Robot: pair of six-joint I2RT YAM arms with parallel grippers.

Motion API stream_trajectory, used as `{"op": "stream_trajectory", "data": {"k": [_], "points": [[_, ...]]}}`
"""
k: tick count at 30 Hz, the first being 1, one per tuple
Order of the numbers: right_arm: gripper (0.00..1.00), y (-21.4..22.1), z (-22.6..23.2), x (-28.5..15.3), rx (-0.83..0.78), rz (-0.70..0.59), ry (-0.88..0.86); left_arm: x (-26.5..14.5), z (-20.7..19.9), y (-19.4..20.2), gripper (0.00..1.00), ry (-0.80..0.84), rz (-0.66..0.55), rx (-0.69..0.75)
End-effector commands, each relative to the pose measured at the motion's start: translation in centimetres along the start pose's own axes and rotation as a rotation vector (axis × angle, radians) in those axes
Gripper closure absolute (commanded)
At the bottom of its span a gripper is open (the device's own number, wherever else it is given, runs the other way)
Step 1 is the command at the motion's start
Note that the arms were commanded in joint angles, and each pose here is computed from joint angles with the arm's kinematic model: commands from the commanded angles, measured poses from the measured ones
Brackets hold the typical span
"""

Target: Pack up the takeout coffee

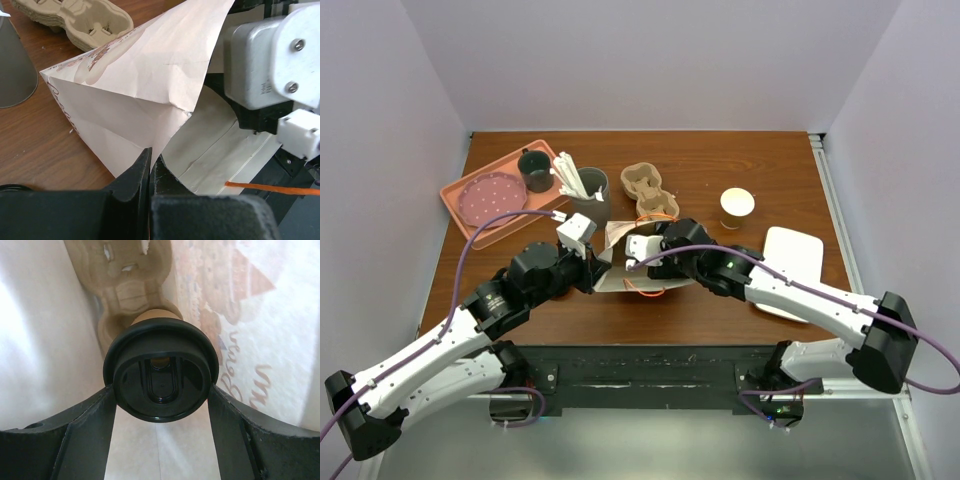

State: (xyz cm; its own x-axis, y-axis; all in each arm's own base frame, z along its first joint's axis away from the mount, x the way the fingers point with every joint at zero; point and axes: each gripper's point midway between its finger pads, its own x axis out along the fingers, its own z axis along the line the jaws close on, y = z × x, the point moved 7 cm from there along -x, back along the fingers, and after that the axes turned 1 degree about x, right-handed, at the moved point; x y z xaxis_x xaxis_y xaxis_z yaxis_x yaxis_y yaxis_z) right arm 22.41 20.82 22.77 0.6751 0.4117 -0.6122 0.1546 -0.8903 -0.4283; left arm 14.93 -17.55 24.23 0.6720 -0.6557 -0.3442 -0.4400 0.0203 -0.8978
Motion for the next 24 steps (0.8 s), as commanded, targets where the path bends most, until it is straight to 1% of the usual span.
{"op": "stream_trajectory", "data": {"k": [1,6,18,23,24], "points": [[1.00,-0.1,-0.7,0.5,-0.052,0.020,0.011,-0.2,-0.6,-1.1,1.00,0.040,-0.051,0.006],[1.00,-0.5,-1.2,1.2,-0.065,0.046,0.021,-0.2,-0.7,-1.3,1.00,0.055,-0.052,0.015],[1.00,-1.1,-1.0,2.0,-0.074,0.041,0.000,-0.6,-0.9,-1.6,1.00,0.068,-0.049,0.025],[1.00,-1.9,-2.5,1.4,-0.051,0.039,0.052,-0.5,-0.9,-1.5,1.00,0.063,-0.034,0.030],[1.00,-2.6,-3.3,1.0,-0.043,0.021,0.063,-0.6,-0.9,-1.5,1.00,0.064,-0.034,0.030]]}}
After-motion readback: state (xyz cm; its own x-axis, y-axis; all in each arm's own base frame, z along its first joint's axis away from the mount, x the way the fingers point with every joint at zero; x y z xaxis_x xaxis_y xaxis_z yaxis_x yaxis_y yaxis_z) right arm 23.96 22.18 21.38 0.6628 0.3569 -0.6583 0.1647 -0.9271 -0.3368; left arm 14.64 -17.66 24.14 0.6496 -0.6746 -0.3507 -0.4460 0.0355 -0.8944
